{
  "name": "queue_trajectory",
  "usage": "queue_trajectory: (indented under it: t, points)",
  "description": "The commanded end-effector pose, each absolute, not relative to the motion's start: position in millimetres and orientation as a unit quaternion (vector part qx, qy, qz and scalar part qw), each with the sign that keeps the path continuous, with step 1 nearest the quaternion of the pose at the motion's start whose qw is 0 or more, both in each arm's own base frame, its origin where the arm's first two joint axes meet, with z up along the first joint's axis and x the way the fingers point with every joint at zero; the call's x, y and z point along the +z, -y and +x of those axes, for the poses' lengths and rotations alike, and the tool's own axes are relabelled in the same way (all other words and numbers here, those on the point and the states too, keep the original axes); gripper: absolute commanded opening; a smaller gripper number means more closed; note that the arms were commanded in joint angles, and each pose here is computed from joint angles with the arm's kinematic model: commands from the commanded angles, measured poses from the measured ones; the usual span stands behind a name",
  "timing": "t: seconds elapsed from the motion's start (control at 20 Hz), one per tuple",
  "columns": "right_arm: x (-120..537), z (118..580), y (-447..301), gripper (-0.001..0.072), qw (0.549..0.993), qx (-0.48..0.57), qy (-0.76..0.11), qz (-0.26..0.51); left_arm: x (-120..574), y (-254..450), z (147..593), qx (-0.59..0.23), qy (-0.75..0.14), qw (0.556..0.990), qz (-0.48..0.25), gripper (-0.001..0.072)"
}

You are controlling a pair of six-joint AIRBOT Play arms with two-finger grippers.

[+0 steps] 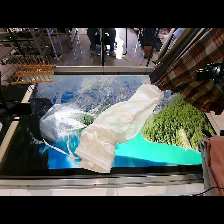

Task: Fold the clothes and pants, and hang the long-sleeved shirts on hangers.

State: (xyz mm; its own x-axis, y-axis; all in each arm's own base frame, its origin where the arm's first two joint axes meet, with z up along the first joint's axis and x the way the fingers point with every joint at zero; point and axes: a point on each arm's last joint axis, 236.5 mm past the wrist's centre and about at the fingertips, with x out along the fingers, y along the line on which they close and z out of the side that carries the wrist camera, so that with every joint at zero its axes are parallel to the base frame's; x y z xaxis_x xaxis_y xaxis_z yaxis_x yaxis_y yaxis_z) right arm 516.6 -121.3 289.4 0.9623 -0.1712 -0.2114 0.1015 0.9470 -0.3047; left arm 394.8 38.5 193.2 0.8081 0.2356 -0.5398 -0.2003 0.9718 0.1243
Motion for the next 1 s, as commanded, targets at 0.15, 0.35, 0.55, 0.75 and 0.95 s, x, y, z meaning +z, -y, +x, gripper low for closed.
queue_trajectory:
  t: [0.15,0.35,0.55,0.75,0.95]
  points:
    - [290,520,92,0.0017,0.994,-0.022,-0.107,-0.023,208,-21,411,0.083,-0.245,0.966,0.011,0.0011]
    - [285,519,72,0.0263,0.992,0.012,-0.118,0.047,208,-14,413,0.072,-0.242,0.968,-0.007,0.01]
    - [226,510,48,0.0409,0.961,0.045,-0.232,0.142,192,13,406,0.037,-0.277,0.956,-0.085,0.0694]
    - [110,490,6,0.0593,0.873,0.121,-0.427,0.202,122,52,385,-0.059,-0.41,0.909,-0.033,0.0694]
    - [49,485,2,0.059,0.826,0.131,-0.5,0.225,30,94,341,-0.187,-0.536,0.823,0.006,0.0701]
